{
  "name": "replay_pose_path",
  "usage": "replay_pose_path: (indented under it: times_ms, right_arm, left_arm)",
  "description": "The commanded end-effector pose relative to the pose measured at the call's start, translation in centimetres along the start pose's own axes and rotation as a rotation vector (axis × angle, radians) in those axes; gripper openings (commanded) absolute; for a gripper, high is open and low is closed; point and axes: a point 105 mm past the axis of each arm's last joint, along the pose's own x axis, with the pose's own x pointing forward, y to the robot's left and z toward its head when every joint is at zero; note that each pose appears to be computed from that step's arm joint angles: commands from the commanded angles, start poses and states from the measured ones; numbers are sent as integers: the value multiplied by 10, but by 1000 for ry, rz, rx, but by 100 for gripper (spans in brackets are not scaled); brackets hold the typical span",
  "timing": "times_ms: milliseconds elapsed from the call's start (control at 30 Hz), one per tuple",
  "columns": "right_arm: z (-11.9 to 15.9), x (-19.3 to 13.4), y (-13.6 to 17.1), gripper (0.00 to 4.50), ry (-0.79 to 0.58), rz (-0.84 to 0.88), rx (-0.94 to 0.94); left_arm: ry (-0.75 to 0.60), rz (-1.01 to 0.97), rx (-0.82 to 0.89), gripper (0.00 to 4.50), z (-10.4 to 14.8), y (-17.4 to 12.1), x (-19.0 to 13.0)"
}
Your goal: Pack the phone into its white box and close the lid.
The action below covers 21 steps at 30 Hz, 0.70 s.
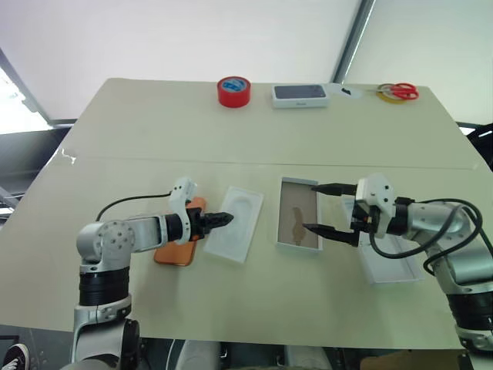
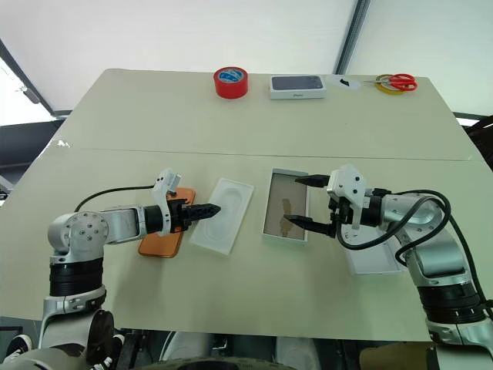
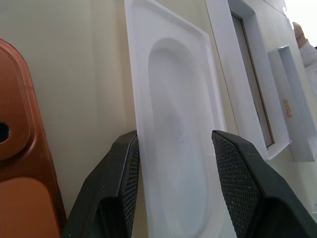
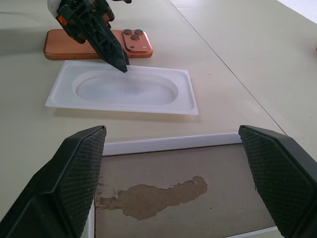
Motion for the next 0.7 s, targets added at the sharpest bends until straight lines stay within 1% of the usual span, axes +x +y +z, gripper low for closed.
replay_pose_path:
  times_ms: [33,100,133,167,233,267,300,433,567,700]
  right_arm:
    - [10,1,-1,450,-34,-6,-38]
    - [10,1,-1,450,-35,-7,-41]
    - [10,1,-2,450,-34,-7,-42]
    - [10,1,-1,450,-34,-7,-43]
    - [10,2,-1,450,-34,-2,-44]
    - [10,3,1,450,-36,7,-40]
    - [11,4,5,450,-37,25,-37]
    - [10,14,25,450,-41,100,-35]
    - [6,25,42,450,-31,170,-32]
    - [-7,34,50,450,23,204,-59]
  left_arm:
    - [17,-7,-38,226,-8,2,-2]
    - [12,-9,-49,226,-8,3,-2]
    - [9,-4,-56,183,-9,4,-1]
    - [7,-2,-61,171,-9,4,-1]
    - [0,-7,-76,99,-10,4,-1]
    - [-4,-33,-91,45,-10,1,-2]
    - [-21,-58,-114,1,-9,-1,-3]
    - [-64,-125,-179,1,-4,-4,-15]
    - [-89,-168,-201,1,-1,-8,-21]
    - [-144,-196,-205,1,9,-12,-25]
